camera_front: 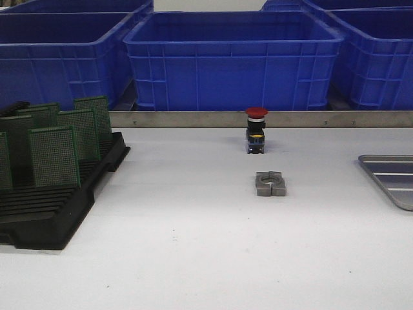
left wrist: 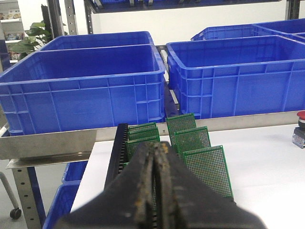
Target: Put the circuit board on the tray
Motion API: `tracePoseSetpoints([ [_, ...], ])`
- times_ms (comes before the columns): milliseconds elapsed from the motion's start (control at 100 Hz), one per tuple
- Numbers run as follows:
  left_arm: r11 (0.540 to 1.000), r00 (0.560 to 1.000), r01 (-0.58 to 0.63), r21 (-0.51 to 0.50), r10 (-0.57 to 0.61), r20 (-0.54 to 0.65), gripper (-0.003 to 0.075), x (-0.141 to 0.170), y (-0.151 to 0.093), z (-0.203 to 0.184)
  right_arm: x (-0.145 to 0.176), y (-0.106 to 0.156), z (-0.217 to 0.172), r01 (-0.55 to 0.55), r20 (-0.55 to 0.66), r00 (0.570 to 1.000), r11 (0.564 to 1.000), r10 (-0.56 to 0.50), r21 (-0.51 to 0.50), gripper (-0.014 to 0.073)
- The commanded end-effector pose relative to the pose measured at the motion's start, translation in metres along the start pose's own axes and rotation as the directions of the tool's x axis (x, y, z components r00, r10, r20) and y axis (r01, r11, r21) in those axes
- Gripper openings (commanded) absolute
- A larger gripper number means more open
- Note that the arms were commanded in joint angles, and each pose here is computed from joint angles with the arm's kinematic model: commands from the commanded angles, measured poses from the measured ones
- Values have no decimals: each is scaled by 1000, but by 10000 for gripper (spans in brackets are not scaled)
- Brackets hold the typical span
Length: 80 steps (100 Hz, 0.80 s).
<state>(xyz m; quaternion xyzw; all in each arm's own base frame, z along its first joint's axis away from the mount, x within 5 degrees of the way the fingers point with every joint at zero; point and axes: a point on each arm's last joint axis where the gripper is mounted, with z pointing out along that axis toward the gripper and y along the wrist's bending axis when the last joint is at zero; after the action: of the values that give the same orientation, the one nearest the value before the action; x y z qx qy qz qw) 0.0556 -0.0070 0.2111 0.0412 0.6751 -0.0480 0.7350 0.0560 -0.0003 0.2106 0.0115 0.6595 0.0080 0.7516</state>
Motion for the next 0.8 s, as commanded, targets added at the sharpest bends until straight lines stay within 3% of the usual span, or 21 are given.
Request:
tracePoseSetpoints([
  [0, 1000, 994, 10, 5, -11, 107, -18, -9, 0, -3, -13, 1, -3, 6, 120, 993, 1000, -5, -9, -68],
  [270, 1000, 994, 10, 5, -11, 107, -18, -9, 0, -3, -13, 1, -3, 6, 120, 993, 1000, -5, -9, -68],
  [480, 999, 988, 51, 7, -52, 145, -18, -28, 0, -6, -13, 1, -3, 6, 120, 993, 1000, -5, -9, -68],
  [640, 994, 990, 112, 10, -112, 84, -18, -57, 0, -8, -13, 1, -3, 6, 120, 993, 1000, -5, -9, -68],
  [790, 992, 991, 122, 3, -122, -53, -18, -90, -1, -2, -13, 1, -3, 6, 120, 993, 1000, -5, -9, -68],
])
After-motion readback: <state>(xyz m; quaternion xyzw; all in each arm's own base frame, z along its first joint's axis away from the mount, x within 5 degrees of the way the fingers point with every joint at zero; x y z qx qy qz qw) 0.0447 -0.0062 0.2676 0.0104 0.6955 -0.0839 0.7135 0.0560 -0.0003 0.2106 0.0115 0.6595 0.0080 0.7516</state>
